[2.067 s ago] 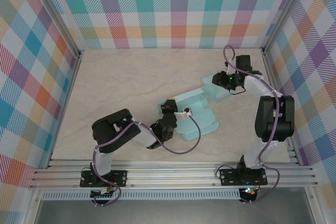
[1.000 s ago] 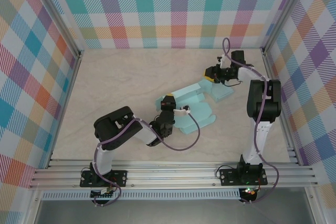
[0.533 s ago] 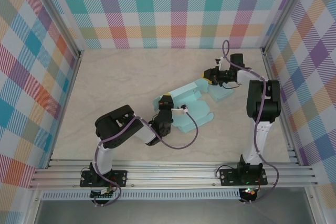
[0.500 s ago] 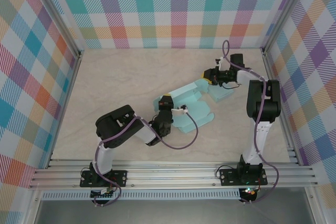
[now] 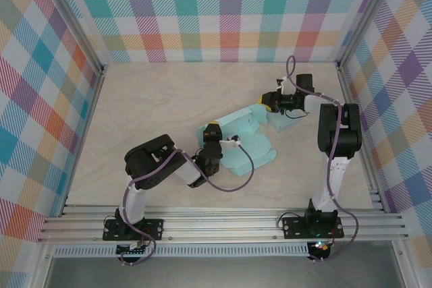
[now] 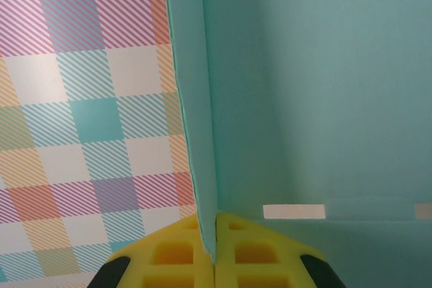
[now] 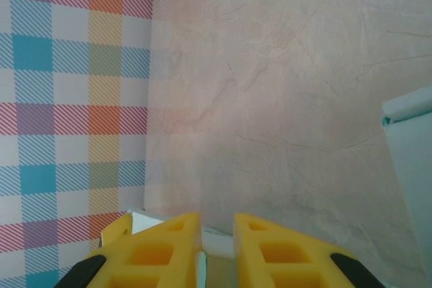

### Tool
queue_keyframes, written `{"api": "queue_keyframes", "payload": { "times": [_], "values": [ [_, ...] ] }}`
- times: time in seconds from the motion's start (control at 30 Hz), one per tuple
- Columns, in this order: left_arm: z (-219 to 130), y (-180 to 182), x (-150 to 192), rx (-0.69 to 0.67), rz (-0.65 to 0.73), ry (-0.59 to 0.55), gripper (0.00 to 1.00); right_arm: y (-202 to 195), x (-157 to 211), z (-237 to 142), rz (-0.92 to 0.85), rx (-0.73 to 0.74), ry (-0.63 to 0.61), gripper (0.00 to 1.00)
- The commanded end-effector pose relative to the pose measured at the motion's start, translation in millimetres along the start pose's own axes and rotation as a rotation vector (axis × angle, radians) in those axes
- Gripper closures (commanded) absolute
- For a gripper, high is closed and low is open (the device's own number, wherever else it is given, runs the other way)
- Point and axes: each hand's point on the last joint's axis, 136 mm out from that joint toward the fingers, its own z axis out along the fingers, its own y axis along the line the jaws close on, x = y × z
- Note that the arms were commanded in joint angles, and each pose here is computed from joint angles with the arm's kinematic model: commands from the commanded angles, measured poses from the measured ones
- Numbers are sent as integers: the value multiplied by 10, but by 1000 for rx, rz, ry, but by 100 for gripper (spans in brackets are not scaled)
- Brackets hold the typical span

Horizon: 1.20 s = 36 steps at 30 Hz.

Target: Fold the paper box

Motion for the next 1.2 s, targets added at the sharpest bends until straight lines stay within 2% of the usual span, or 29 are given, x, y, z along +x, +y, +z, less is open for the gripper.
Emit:
{"api": "queue_keyframes", "payload": {
  "times": [0.0,0.23,0.43,0.67,0.87,0.97,1.03,1.17],
  "values": [
    [52,33,9,-17,-14,10,100,225,105,-22,-21,-77,17,81],
    [62,30,4,-19,-9,14,100,432,233,-70,-58,-78,-2,74],
    [63,44,1,-23,-10,15,100,481,348,38,-58,-92,0,74],
    [52,40,-4,-22,-8,15,100,318,443,145,-70,-31,-26,76],
    [53,25,4,-20,-7,18,100,75,539,101,-124,84,-74,75],
    [53,-1,11,-16,-1,21,100,43,602,98,-130,80,-71,75],
    [59,-7,9,-15,0,22,100,34,645,103,-132,72,-65,72],
    [60,-8,1,-15,2,19,100,91,681,87,-151,44,-71,58]
  ]
}}
